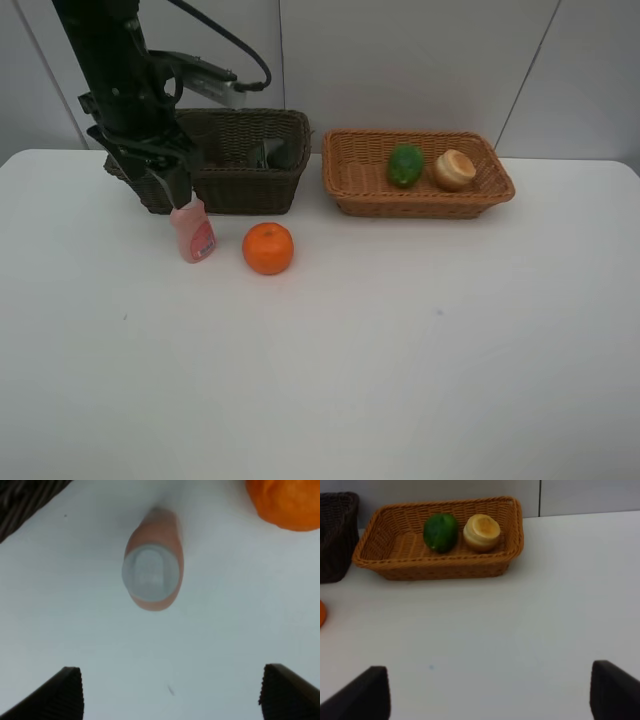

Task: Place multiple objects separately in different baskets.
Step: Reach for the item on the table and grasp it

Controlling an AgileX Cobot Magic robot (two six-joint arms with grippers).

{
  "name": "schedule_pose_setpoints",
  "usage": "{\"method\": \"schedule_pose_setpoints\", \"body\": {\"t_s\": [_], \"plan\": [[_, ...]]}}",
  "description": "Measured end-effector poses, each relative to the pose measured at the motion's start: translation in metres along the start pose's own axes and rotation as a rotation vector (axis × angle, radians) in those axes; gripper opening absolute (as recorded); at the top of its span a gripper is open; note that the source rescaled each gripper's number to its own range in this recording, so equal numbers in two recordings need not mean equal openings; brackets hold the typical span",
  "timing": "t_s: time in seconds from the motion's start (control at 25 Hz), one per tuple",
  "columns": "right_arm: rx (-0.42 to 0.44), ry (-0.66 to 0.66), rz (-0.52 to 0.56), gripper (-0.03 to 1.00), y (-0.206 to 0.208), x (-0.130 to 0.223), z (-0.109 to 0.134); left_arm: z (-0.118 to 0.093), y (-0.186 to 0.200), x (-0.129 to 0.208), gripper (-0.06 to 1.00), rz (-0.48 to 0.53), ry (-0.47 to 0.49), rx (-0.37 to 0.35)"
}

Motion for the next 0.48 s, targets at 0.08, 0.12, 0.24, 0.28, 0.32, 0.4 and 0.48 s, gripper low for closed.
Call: {"method": "schedule_pose_setpoints", "body": {"t_s": [0.08,0.12,0.24,0.28,0.32,0.4,0.48], "plan": [[0.000,0.000,0.000,0.82,0.000,0.000,0.000,-0.002,-0.009,0.000,0.92,-0.018,-0.002,0.003],[0.000,0.000,0.000,0.82,0.000,0.000,0.000,-0.002,-0.012,-0.001,0.92,-0.030,-0.001,0.003],[0.000,0.000,0.000,0.82,0.000,0.000,0.000,-0.002,-0.016,-0.008,0.92,-0.075,-0.002,-0.003],[0.000,0.000,0.000,0.82,0.000,0.000,0.000,-0.002,-0.016,-0.010,0.92,-0.087,0.000,-0.002],[0.000,0.000,0.000,0.82,0.000,0.000,0.000,-0.002,-0.018,-0.012,0.92,-0.093,0.000,-0.001],[0.000,0.000,0.000,0.82,0.000,0.000,0.000,-0.002,-0.022,-0.015,0.92,-0.097,0.001,0.001],[-0.001,0.000,0.000,0.82,0.000,0.000,0.000,-0.003,-0.029,-0.016,0.92,-0.090,0.000,0.004]]}}
Point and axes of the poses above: a point on each arm's last joint axis where the gripper is mounted, y pointing back along that axis away from the gripper, z along the wrist's bending axis when the last joint is at zero, x = y × z, the point moved 8 cm from there along -y, pointing out along that axis toward the gripper, and after that the axes turned 1 degree about y, right-handed, at the moved point
